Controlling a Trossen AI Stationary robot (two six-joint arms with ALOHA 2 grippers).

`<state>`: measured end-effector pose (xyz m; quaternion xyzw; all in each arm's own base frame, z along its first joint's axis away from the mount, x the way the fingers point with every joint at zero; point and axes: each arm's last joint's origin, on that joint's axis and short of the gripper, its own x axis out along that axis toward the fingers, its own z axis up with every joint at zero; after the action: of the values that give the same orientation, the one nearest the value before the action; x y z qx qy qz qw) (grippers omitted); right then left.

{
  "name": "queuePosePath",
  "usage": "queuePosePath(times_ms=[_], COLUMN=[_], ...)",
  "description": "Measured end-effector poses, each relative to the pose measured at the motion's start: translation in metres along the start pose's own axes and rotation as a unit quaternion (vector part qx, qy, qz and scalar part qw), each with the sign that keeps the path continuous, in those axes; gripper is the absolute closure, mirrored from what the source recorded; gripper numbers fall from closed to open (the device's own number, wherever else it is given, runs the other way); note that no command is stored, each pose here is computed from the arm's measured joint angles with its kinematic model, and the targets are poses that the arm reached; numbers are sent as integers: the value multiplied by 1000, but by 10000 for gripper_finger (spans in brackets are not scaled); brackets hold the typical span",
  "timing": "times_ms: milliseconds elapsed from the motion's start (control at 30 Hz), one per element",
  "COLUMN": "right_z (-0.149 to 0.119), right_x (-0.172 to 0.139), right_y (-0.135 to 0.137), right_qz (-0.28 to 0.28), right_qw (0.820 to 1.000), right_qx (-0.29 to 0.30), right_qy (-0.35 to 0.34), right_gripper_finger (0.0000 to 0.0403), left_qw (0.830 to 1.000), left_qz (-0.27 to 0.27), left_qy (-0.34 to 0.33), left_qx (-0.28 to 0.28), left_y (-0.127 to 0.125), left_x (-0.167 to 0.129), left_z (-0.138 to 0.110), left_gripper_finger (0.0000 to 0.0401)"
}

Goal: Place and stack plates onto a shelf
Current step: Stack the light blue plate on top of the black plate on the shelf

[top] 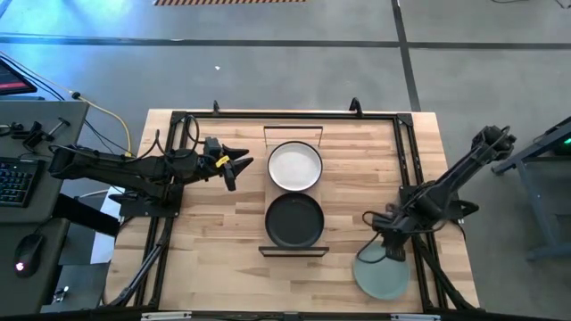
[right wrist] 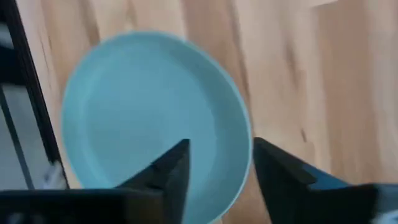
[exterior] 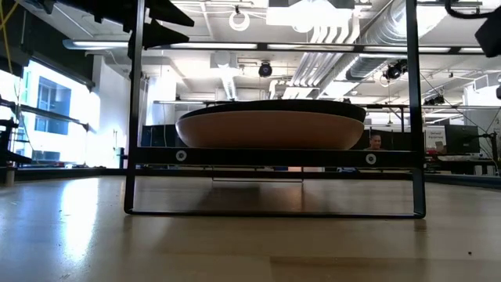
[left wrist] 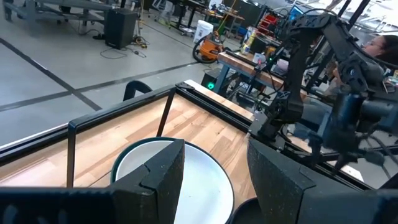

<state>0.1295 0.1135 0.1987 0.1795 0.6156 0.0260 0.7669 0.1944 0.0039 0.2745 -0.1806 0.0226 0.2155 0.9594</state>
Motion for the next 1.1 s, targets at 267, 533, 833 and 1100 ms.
queuePosePath(times_ms=[267, 533, 833, 1100], right_z=[18, 22, 20, 20], right_x=[36, 65, 75, 66], right_y=[-2, -1, 2, 0], right_qz=[-39, -69, -84, -44], right_qw=[990, 981, 978, 986], right_qx=[-128, -156, -159, -117], right_qy=[49, 87, 101, 114], right_gripper_finger=[191, 227, 391, 401], left_qw=[1000, 1000, 1000, 1000], left_qz=[0, 7, 8, 2], left_qy=[0, 14, 18, 21], left_qx=[0, 7, 10, 5], left_y=[0, 1, 2, 1], left_x=[0, 0, 0, 0], left_z=[0, -3, -4, -4], left_gripper_finger=[236, 236, 236, 236])
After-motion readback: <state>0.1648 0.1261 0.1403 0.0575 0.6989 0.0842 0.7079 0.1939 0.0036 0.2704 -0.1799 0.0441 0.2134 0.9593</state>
